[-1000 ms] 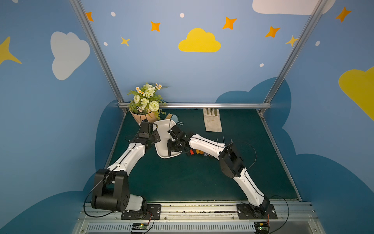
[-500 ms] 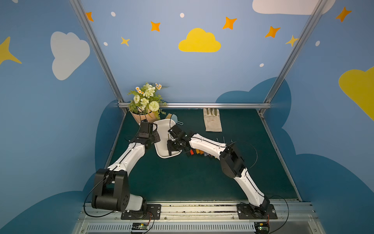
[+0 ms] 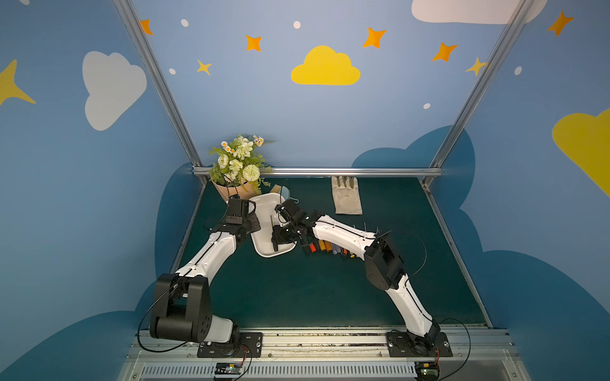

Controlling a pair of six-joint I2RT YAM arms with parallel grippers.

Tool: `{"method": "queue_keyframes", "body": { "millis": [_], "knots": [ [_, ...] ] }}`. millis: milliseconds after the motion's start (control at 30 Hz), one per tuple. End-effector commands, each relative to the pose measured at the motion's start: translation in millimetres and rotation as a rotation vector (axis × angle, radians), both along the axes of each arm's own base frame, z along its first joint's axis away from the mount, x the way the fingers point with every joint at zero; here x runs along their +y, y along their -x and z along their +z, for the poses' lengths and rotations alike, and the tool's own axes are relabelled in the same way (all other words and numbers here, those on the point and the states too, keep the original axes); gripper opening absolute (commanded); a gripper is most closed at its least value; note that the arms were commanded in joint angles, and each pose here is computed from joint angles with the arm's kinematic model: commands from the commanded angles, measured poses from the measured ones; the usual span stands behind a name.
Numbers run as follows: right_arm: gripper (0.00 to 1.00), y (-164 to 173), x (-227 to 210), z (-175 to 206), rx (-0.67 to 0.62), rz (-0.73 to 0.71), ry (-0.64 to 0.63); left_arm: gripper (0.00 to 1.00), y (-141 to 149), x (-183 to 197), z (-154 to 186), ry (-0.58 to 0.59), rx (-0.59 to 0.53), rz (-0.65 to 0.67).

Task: Take out the screwdriver from the storage box
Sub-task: Pick up the screwdriver from the storage box.

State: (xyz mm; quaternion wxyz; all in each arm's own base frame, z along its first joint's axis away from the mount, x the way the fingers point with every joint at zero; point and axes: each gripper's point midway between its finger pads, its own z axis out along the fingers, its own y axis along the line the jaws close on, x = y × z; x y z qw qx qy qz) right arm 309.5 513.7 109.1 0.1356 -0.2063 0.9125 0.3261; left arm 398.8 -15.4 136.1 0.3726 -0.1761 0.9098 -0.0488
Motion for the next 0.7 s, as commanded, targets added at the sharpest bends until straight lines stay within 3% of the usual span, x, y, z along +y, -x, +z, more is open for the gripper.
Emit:
{"method": "queue_keyframes", "body": {
  "millis": [0, 333, 667],
  "knots": [
    [0.00, -7, -6, 42, -0.045, 0.006, -0.074, 0.02, -9, 6, 12, 0.001, -0.038, 0.022],
    [0.00, -16, -31, 76, -0.101, -0.008, -0.081, 0.02, -7, 17, 18, -0.014, -0.048, 0.063],
    [0.00, -28, -82, 72, -0.156, -0.035, 0.065, 0.02, -3, 37, 33, -0.016, -0.093, 0.117]
  ]
}}
